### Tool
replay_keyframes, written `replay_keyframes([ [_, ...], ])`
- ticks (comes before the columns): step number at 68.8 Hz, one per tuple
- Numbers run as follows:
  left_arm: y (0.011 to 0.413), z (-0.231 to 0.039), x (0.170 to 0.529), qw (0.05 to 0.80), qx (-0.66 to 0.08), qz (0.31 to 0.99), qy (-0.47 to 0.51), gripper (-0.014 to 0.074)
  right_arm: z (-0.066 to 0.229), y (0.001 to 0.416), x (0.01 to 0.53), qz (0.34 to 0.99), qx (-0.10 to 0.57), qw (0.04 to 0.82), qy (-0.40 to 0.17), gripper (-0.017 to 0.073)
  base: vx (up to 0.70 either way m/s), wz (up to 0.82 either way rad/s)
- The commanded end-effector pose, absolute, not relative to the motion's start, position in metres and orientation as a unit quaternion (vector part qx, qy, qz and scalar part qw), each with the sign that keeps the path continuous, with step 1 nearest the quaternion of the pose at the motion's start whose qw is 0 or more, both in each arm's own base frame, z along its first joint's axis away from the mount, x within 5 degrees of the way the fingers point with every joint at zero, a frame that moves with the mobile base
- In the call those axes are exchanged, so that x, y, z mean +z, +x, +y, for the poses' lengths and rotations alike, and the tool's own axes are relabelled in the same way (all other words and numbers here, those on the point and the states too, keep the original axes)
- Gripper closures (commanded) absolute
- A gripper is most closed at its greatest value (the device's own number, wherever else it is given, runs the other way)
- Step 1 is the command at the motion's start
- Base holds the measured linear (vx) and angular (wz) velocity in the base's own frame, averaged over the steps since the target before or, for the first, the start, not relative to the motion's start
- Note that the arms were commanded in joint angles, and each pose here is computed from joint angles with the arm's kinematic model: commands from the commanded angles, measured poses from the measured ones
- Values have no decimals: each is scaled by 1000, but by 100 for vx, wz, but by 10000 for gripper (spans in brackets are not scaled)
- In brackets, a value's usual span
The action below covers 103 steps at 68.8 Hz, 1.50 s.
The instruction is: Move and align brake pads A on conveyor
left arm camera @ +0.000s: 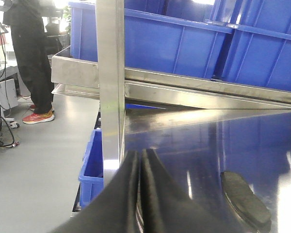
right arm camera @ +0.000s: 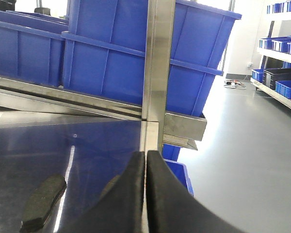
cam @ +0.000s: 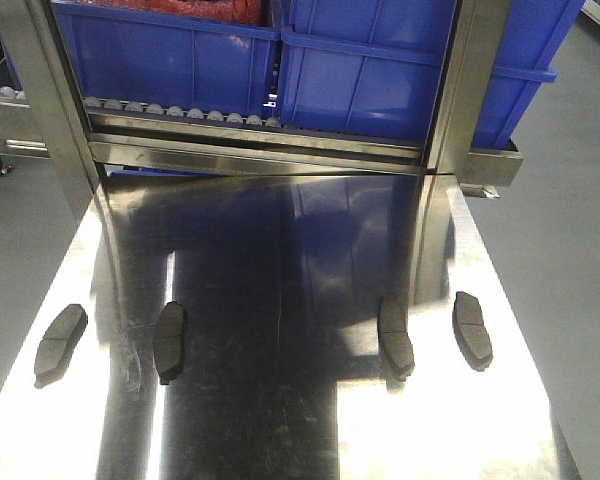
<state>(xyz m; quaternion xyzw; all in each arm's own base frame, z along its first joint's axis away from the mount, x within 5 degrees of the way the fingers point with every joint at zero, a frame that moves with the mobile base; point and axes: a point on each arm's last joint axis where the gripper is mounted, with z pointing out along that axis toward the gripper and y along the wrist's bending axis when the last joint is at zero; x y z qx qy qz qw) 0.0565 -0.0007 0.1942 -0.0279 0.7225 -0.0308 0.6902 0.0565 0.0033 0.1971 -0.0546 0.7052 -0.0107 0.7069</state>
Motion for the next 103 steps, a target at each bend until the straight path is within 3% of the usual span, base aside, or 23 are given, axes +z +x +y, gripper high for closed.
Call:
replay_keyframes([
  [1, 57, -1, 193, 711, -36, 701, -30, 599, 4, 55, 203, 676, -15, 735, -57, 569, 0, 0],
  [91, 57, -1, 194, 713, -36, 700, -30, 599, 4, 55, 203, 676, -15, 735, -57, 569, 0, 0],
  [103, 56, 0, 203, 739, -36, 673, -31, 599, 4, 55, 203, 676, -15, 735, -57, 569, 0, 0],
])
